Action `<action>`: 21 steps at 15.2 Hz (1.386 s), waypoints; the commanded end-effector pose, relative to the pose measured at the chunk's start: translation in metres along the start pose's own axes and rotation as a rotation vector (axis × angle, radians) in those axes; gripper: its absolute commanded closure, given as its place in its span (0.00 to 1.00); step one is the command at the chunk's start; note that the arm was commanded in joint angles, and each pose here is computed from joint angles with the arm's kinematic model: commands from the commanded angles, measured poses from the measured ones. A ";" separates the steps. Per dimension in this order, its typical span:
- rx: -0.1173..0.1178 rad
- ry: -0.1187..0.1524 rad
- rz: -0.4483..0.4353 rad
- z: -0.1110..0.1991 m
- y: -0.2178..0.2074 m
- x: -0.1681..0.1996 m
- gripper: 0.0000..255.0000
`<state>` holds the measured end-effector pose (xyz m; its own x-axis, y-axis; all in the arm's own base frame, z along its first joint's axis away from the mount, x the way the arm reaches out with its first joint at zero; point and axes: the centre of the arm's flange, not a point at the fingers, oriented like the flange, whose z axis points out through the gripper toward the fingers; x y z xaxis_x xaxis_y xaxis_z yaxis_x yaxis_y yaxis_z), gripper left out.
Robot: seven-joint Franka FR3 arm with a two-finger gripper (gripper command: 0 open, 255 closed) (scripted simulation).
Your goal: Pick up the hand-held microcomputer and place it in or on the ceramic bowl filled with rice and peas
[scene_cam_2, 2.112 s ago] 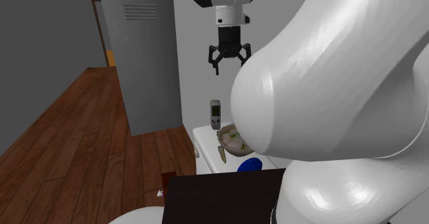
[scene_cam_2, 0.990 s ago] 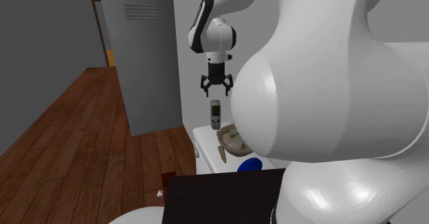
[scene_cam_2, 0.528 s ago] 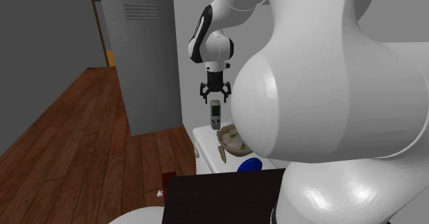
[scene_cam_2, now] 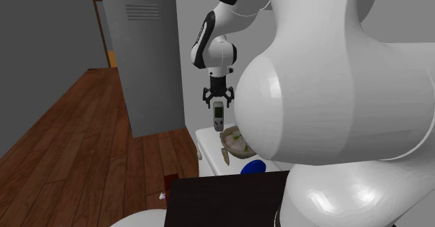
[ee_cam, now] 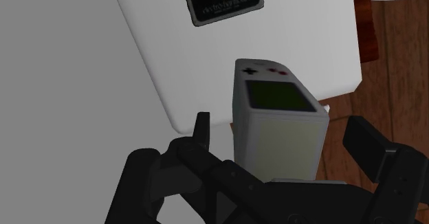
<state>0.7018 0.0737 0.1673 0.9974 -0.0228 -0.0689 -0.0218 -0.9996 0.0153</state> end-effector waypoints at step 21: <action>0.000 0.000 0.000 -0.047 0.001 -0.003 1.00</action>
<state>0.7016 0.0738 0.2078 0.9974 -0.0228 -0.0688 -0.0218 -0.9996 0.0152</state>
